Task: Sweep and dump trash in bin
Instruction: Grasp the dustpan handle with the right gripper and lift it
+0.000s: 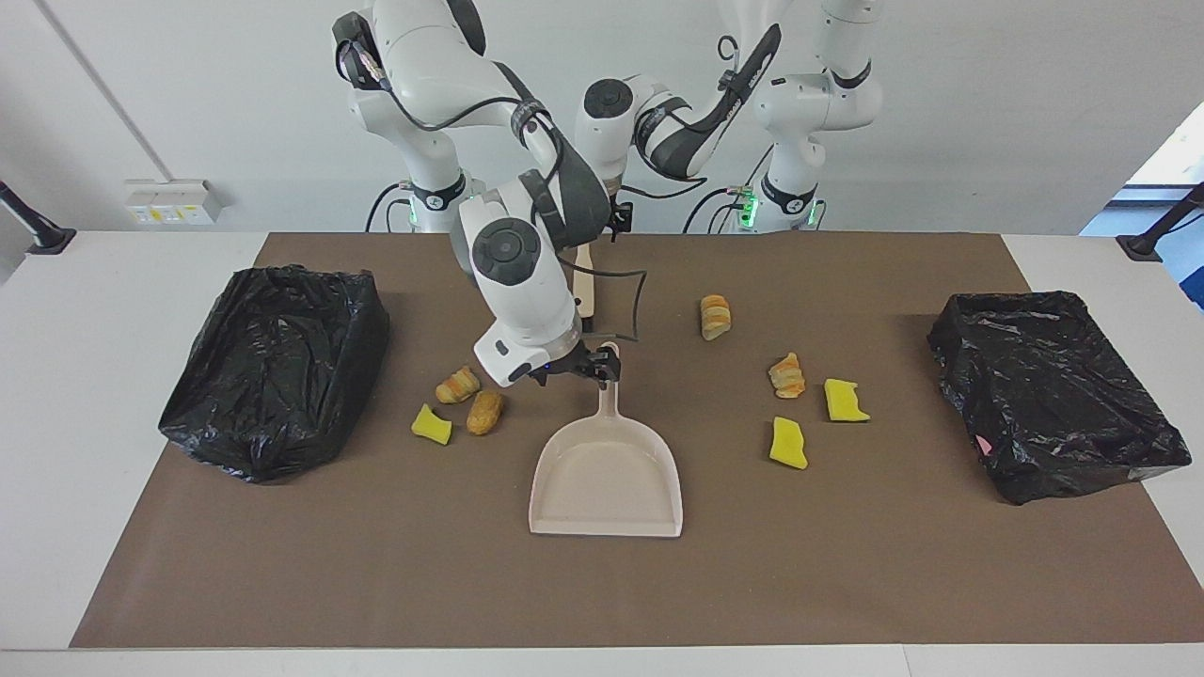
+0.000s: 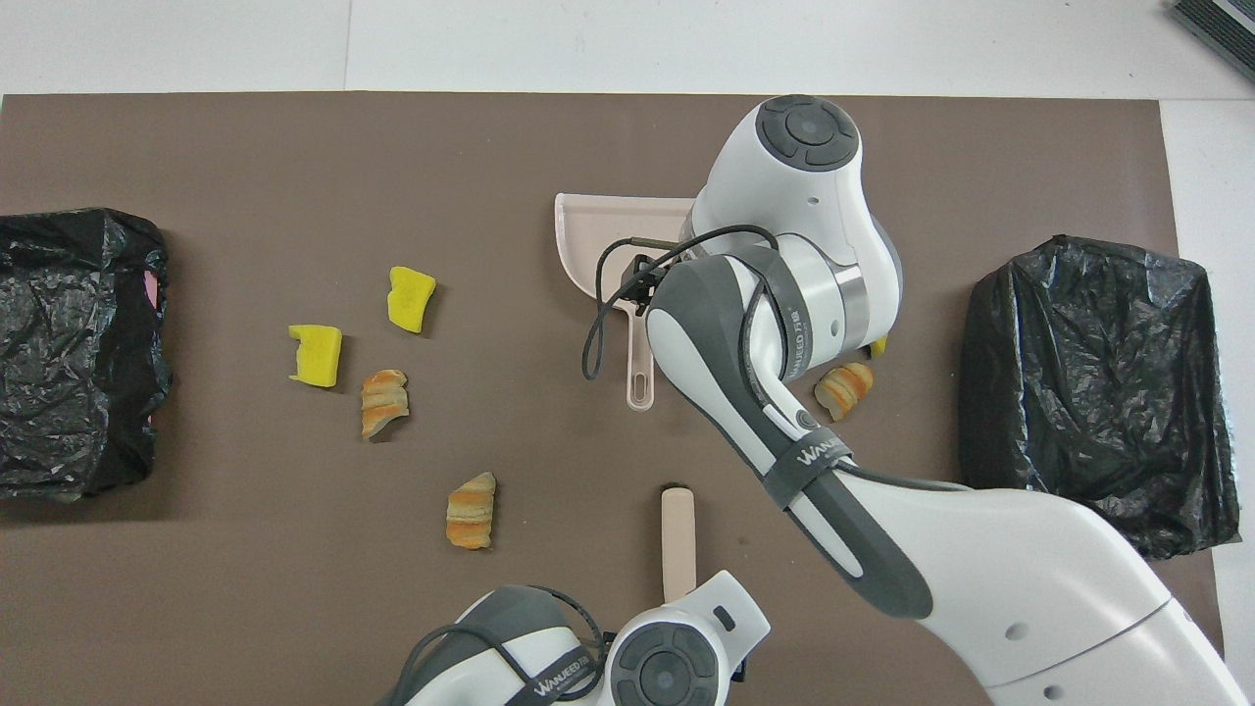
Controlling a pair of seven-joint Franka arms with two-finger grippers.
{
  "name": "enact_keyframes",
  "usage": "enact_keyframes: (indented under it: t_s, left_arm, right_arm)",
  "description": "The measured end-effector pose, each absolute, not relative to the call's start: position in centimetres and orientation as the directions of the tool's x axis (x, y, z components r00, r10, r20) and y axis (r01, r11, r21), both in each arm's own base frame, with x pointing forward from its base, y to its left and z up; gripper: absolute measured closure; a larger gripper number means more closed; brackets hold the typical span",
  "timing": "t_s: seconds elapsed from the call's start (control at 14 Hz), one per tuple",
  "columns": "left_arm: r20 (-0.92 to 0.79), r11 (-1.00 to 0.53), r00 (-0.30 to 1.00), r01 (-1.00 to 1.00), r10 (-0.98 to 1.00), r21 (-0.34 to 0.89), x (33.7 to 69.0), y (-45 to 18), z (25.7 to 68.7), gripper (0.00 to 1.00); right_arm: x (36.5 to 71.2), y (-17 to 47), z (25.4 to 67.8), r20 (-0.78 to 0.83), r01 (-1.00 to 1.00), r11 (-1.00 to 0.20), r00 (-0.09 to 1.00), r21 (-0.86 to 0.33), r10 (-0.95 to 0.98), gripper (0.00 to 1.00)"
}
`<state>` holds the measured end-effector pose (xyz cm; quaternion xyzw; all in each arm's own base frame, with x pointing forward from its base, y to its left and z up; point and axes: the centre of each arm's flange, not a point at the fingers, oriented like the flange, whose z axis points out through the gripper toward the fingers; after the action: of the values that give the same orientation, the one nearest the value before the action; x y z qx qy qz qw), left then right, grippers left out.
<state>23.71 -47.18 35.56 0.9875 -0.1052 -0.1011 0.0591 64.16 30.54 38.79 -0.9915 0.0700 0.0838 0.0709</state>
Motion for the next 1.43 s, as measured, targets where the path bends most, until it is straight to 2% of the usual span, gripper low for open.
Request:
enact_keyframes:
  t_s: [0.5, 0.57, 0.64, 0.79, 0.86, 0.93, 1.0, 1.07, 1.29, 1.43]
  left_arm:
    - [-0.19, -0.96, 0.945, -0.24, -0.266, 0.147, 21.2, -48.2, 34.7, 0.04]
    - [-0.192, -0.959, 0.944, -0.242, -0.267, 0.145, 21.0, -48.1, 34.6, 0.14]
    - [-0.194, -0.959, 0.944, -0.243, -0.268, 0.144, 21.0, -48.1, 34.5, 0.3]
    - [-0.198, -0.96, 0.943, -0.243, -0.268, 0.14, 20.9, -48.0, 34.3, 0.54]
    - [-0.2, -0.96, 0.943, -0.242, -0.267, 0.138, 20.9, -47.9, 34.2, 0.66]
    - [-0.201, -0.96, 0.942, -0.243, -0.268, 0.138, 20.9, -47.9, 34.1, 0.73]
    - [-0.202, -0.96, 0.942, -0.243, -0.267, 0.137, 20.9, -47.9, 34.1, 0.73]
    - [-0.202, -0.961, 0.942, -0.242, -0.266, 0.137, 20.9, -47.8, 34.1, 0.73]
    - [-0.228, -0.964, 0.937, -0.244, -0.263, 0.109, 20.9, -47.4, 33.8, 0.73]
    - [-0.291, -0.967, 0.924, -0.252, -0.248, 0.024, 21.0, -45.9, 33.6, 0.73]
  right_arm:
    - [61.6, 35.1, 37.0, -0.182, -0.063, -0.989, 0.983, -0.132, -0.038, 0.0]
    - [61.3, 35.2, 36.4, -0.186, -0.048, -0.99, 0.982, -0.13, -0.024, 0.0]
    - [61.2, 35.0, 35.7, -0.19, -0.031, -0.991, 0.982, -0.128, -0.006, 0.0]
    - [61.0, 34.5, 34.6, -0.183, -0.019, -0.991, 0.983, -0.13, 0.005, 0.05]
    - [60.9, 34.3, 34.3, -0.181, -0.018, -0.991, 0.983, -0.13, 0.006, 0.16]
    - [60.8, 34.2, 34.2, -0.182, -0.018, -0.991, 0.983, -0.129, 0.006, 0.27]
    - [60.7, 34.2, 34.3, -0.183, -0.017, -0.992, 0.983, -0.129, 0.007, 0.36]
    - [60.7, 34.1, 34.3, -0.182, -0.017, -0.992, 0.983, -0.129, 0.007, 0.36]
    - [60.6, 34.1, 34.6, -0.18, -0.022, -0.991, 0.984, -0.131, 0.002, 0.67]
    - [60.8, 33.8, 34.8, -0.183, -0.03, -0.991, 0.983, -0.128, -0.006, 0.69]
